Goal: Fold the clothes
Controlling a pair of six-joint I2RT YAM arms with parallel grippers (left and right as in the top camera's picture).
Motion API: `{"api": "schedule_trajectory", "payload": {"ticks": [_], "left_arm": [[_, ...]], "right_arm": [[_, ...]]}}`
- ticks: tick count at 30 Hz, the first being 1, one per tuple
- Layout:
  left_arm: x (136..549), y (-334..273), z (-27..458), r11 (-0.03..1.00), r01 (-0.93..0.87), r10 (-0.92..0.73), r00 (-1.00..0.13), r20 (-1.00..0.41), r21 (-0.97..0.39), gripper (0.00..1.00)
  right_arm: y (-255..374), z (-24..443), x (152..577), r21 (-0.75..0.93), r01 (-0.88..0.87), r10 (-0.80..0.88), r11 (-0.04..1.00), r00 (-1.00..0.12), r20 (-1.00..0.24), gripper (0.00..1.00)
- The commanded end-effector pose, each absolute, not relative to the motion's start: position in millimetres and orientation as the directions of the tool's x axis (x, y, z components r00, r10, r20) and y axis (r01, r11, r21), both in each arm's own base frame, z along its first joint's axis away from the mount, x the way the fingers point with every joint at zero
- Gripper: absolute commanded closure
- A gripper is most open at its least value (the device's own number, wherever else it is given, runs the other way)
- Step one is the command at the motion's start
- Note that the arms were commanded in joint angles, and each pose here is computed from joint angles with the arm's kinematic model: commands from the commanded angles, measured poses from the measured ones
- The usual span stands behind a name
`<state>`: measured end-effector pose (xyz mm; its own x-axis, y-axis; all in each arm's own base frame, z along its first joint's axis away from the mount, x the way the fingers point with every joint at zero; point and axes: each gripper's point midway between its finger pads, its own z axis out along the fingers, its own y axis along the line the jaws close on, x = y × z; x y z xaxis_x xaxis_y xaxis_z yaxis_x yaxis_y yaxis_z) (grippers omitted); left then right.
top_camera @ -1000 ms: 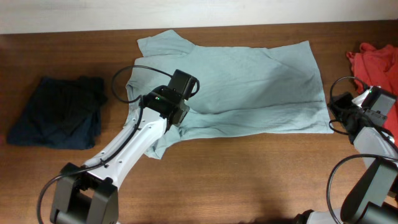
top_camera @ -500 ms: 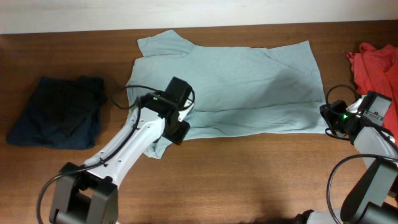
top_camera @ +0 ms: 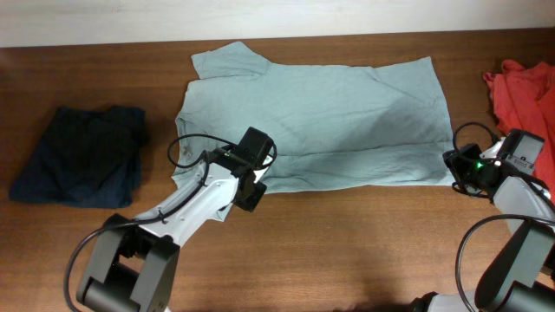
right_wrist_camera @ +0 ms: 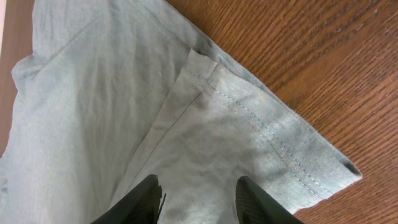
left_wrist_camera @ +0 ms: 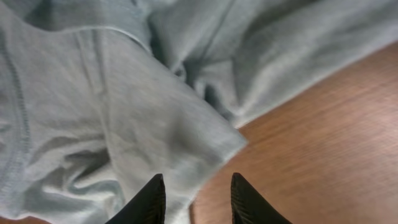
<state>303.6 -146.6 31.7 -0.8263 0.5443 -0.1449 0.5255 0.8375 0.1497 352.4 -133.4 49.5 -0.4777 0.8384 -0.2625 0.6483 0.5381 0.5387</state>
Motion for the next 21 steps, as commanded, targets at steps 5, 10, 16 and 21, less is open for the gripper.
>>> {"api": "schedule_trajectory", "payload": {"ticks": [5,10,16,21], "left_arm": [[302,-136,9,0.828,0.526,0.547,-0.834,-0.076,0.196,0.57],[310,-123,13,0.815,0.508,0.546,-0.835,-0.074,0.279,0.81],[310,-111,28,0.812,0.477,0.519,-0.854,-0.041,0.337,0.99],[327,-103,53,0.799,0.422,0.501,-0.861,-0.088,0.428,0.99]], "right_arm": [[-133,53,357,0.542,0.633,0.828,0.553,-0.489,-0.274,0.56],[-133,53,357,0.542,0.633,0.829,0.552,-0.488,-0.274,0.56],[-133,53,357,0.540,0.635,0.829,0.553,-0.487,-0.276,0.55],[-134,54,359,0.542,0.631,0.828,0.555,-0.486,-0.282,0.55]]}}
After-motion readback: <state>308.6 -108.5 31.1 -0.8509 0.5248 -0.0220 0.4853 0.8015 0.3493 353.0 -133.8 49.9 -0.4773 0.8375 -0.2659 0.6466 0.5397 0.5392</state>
